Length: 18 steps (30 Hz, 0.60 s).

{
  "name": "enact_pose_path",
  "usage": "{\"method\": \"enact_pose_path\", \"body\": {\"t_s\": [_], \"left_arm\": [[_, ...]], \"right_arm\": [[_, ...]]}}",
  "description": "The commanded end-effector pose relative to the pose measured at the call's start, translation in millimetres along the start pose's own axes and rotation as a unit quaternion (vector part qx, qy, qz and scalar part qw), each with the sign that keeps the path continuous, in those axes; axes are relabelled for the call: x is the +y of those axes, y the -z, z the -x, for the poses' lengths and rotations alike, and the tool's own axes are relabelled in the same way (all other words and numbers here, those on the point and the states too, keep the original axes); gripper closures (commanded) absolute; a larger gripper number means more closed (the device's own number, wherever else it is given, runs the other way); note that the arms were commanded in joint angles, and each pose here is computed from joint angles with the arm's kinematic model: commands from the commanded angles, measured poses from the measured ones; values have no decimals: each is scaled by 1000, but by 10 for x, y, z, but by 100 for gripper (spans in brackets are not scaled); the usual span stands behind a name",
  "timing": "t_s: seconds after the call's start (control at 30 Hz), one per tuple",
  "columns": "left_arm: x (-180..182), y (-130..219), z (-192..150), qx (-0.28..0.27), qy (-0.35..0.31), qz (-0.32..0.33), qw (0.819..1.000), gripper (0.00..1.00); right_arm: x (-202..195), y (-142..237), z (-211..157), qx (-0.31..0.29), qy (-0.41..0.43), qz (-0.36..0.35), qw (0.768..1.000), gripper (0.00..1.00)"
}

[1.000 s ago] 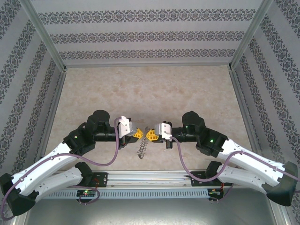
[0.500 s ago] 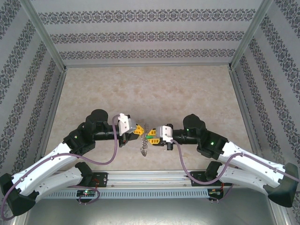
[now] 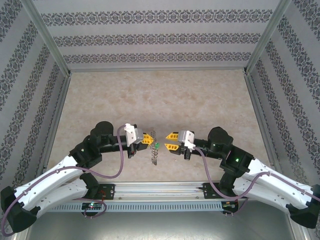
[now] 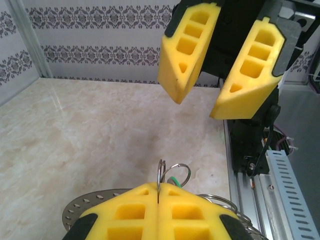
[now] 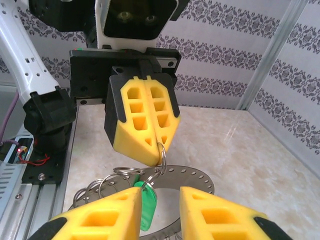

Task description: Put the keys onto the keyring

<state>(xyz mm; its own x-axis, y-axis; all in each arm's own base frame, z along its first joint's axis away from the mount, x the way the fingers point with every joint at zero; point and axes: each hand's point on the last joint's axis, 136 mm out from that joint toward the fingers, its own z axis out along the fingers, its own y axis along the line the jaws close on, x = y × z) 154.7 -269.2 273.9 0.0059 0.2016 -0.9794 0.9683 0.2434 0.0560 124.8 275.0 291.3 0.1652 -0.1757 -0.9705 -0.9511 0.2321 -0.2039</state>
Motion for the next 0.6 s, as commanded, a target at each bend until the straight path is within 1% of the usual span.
{"method": "enact_pose_path", "body": {"t_s": [0.0, 0.2, 0.43, 0.57], "left_arm": [[-120, 82, 382, -93, -14, -26, 995, 100], [-245, 177, 435, -114, -11, -45, 992, 100], [-281, 183, 409, -114, -10, -54, 992, 100], [-285, 172, 395, -114, -7, -57, 992, 100]], "right_arm": [[5, -16, 216, -26, -19, 11, 999, 74], [74, -85, 310, -28, -23, 46, 998, 75], [182, -173, 366, -31, -25, 89, 995, 75], [183, -223, 356, -26, -27, 94, 995, 75]]}}
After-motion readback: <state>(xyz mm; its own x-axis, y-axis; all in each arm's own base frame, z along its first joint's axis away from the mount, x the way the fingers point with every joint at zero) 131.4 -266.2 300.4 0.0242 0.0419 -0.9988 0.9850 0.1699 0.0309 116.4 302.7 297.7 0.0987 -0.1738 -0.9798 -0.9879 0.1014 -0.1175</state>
